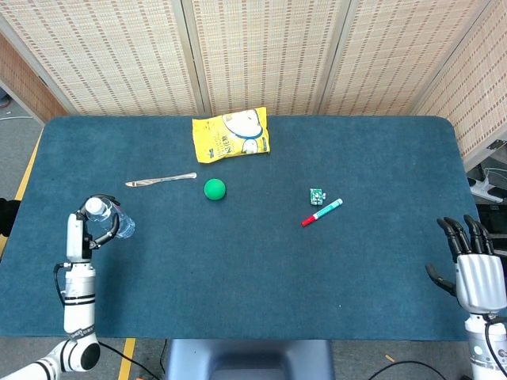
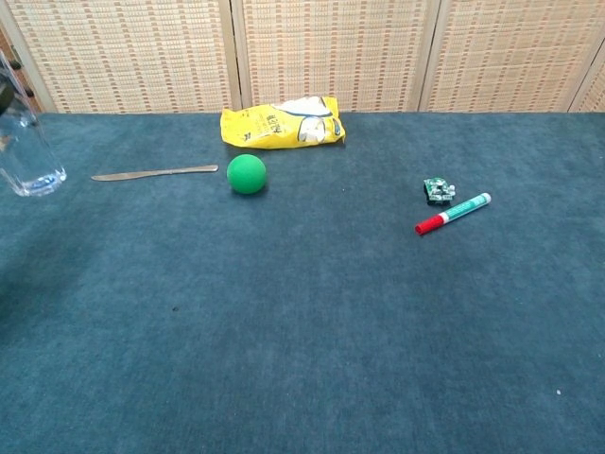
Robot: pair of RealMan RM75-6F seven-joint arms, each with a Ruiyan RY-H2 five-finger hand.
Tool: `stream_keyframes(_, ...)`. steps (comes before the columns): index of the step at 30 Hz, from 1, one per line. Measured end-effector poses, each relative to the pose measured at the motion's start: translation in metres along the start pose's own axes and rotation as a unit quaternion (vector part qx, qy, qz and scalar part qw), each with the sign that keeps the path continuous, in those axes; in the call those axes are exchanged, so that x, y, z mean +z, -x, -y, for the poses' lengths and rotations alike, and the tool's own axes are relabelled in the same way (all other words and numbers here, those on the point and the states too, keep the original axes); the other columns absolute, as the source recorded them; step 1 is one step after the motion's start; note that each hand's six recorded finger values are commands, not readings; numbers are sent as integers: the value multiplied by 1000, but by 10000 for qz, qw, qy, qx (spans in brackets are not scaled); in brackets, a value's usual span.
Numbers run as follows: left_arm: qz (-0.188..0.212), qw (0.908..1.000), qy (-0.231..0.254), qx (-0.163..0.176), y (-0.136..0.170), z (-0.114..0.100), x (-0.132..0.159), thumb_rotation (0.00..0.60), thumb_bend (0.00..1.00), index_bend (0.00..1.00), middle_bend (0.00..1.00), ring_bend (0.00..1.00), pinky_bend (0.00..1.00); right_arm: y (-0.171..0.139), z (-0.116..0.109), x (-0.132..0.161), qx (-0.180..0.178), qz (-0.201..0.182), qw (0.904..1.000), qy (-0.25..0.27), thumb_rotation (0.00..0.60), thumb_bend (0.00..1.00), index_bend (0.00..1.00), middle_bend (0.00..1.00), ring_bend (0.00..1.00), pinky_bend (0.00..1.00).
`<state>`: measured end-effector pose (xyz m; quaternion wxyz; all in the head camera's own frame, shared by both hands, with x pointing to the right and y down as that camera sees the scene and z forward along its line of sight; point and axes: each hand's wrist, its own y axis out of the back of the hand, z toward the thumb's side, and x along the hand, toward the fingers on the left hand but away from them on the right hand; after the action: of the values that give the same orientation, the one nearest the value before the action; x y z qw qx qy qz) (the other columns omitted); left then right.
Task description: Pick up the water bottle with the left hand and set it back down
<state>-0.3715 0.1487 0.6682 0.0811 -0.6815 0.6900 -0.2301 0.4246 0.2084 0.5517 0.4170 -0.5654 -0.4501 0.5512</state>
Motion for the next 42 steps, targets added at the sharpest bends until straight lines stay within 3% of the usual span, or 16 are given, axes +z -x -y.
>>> stream_keyframes(6,-223,9993,-278,-69,9,16,-29,600,670,628,620,589,681,1,-1,-1,-18,21,10000,7,600,133,140,137,0,85)
stream_keyframes(14,-209,9968,-658,-392,18,31,-50,600,505,175,263,290,453,1,-1,-2,-24,20,10000,3,600,133,139,137,0,85)
stream_keyframes(17,-245,9956,-707,-564,21,37,-54,600,469,102,183,219,381,1,0,-1,6,5,10000,-4,600,133,140,137,0,85)
stream_keyframes(27,-182,9889,-1042,-1042,27,41,-57,600,399,0,3,33,205,1,-1,-1,-15,7,10000,-9,600,133,140,137,0,85)
stream_keyframes(42,-34,9833,-1263,-1308,23,33,-41,600,397,0,0,0,166,0,0,-1,-10,0,10000,-6,600,133,140,137,0,85)
